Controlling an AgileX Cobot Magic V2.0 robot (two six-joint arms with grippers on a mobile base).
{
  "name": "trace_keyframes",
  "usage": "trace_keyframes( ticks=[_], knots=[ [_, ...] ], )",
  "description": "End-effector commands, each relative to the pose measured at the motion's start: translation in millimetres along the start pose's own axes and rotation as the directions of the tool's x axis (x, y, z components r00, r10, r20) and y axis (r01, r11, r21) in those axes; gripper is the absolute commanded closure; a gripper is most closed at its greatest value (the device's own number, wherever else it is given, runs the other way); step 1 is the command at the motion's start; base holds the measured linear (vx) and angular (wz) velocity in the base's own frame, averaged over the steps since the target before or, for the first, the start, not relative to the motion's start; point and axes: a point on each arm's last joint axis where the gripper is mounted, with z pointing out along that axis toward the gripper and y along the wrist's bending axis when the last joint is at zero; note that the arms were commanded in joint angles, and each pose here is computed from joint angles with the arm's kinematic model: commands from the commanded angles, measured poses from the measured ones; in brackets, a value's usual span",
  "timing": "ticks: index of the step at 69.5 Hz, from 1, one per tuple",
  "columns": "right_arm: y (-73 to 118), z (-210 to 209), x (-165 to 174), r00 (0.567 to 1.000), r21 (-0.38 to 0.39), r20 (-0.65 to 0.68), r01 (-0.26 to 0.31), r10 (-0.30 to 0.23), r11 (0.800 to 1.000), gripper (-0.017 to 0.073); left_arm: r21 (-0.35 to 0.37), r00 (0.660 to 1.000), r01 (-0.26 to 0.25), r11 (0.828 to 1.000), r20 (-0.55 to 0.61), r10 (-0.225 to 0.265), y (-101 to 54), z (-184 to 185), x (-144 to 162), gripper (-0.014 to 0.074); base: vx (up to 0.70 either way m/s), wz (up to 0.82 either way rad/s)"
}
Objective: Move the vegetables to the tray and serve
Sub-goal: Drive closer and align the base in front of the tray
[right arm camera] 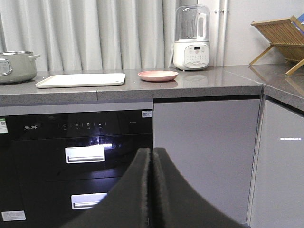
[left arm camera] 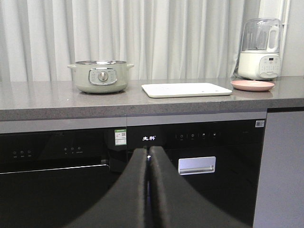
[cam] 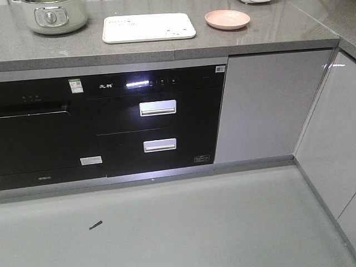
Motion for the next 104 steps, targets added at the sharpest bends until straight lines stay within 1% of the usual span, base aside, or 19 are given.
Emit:
trace_keyframes(
  ticks=[1,39,104],
  knots=[
    [0.2,-0.3,-4.6,0.997,-0.002,0.072,0.010,-0.010,1.000,0.0564,0.004,0.998,0.010,1.000,0.056,-0.010,0.0,-0.8,1.2,0.0600,0.11,-0.04],
    [0.2,-0.3,-4.6,0.997,-0.002,0.072,0.010,-0.010,1.000,0.0564,0.004,0.998,0.010,1.000,0.056,-0.010,0.0,-0.8,1.2,0.0600,0.13,-0.01],
    [0.2,-0.3,-4.6,0.997,-0.002,0.072,0.010,-0.010,1.000,0.0564,0.004,0.998,0.010,1.000,0.056,-0.010,0.0,-0.8,1.2,0.0600,0.18,0.08]
  ],
)
